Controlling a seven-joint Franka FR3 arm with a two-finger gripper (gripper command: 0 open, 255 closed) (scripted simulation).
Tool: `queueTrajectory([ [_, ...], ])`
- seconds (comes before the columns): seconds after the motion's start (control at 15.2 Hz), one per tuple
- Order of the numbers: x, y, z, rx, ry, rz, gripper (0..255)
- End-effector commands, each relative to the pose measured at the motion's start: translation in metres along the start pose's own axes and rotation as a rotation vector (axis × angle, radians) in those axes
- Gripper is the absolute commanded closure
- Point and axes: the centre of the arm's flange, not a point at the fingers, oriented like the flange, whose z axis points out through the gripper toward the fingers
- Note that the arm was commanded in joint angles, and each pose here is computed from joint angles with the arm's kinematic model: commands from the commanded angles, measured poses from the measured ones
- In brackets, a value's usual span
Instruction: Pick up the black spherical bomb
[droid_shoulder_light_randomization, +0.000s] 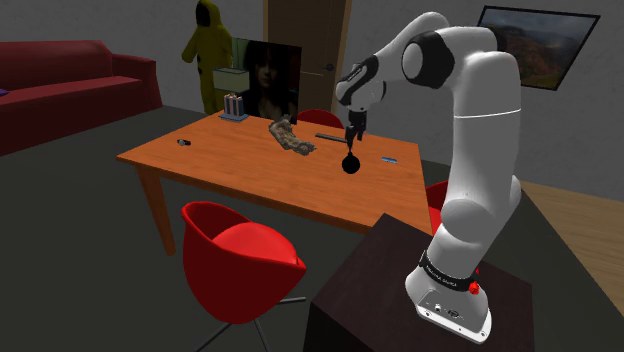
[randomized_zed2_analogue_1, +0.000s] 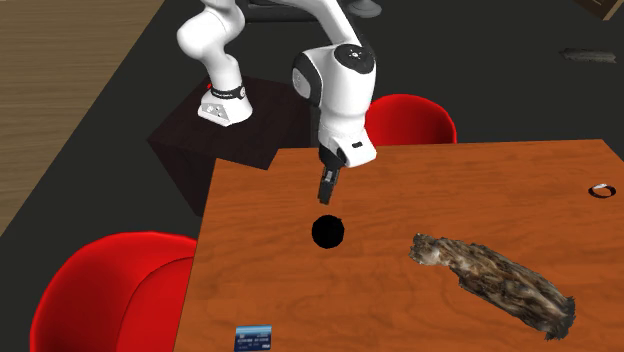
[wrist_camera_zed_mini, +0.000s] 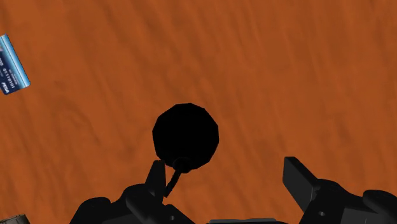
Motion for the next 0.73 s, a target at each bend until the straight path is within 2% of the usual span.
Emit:
queueTrajectory([
  [0.0, 0.008, 0.018, 0.018, -0.002, -0.013, -0.004, 0],
  [0.2, 0.021, 0.039, 0.039, -0.004, -0.027, -0.008, 0],
  [0.66, 0.023, 0.035, 0.079, -0.004, -0.027, -0.008, 0],
])
